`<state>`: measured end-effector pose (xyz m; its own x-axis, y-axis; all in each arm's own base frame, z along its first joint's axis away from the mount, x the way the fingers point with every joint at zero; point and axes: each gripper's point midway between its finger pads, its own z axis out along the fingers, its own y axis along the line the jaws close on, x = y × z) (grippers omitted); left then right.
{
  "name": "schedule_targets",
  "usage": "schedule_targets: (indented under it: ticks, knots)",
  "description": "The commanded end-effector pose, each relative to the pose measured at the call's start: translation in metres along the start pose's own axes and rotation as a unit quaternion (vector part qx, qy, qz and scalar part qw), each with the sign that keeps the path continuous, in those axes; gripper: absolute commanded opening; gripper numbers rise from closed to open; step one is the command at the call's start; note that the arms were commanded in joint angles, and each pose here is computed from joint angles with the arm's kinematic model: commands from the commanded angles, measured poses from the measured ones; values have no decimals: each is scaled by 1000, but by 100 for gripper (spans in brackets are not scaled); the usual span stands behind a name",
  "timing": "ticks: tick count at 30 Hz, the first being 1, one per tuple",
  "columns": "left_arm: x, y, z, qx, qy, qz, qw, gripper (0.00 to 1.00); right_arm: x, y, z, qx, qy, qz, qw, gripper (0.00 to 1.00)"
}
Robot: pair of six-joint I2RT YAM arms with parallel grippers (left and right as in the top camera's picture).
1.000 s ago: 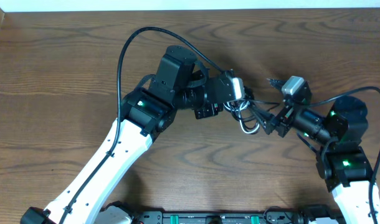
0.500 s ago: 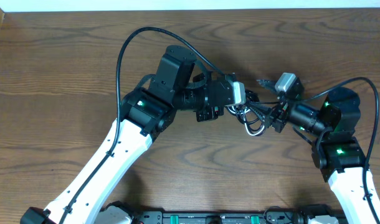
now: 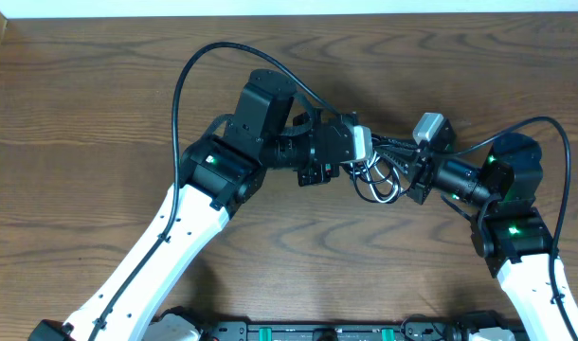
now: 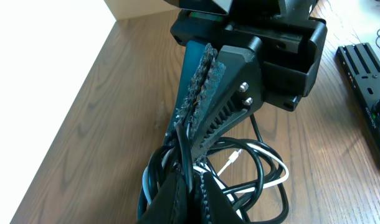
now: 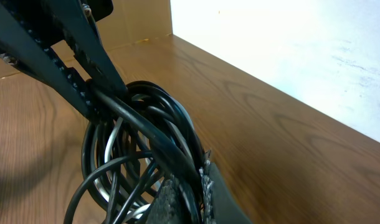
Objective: Untangle cables
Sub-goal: 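Grasp a cable loop from the bundle with the right gripper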
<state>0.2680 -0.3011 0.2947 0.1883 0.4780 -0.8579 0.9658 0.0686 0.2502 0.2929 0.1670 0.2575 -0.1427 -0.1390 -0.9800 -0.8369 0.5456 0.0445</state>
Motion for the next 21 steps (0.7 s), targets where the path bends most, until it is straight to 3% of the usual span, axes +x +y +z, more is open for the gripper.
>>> schedule_targets:
  ticks: [1,2,4,5,13,17,21]
  knots:
    - [-13,-6,-5,9,-18,15,1000,7,-11,4,1,-8,-9,9,1000,1]
    - [-11,-4,-4,1,-12,15,1000,8,-11,1,1,1,-8,18,1000,1]
    - [-7,1,-5,-12,-1,10,1000,46,-11,-7,1,23,-8,38,999,1]
    - [-4,6,-5,-26,9,1,1000,54,-12,-14,0,42,-10,53,998,1]
    - [1,44,-33,-155,41,-94,983,55,-30,-56,-26,109,-62,131,983,1]
    - [5,65,-64,-233,42,-151,960,55,-43,-54,-42,73,-87,116,987,1]
    - [9,68,-74,-244,42,-173,953,56,-51,-46,-50,36,-99,103,989,1]
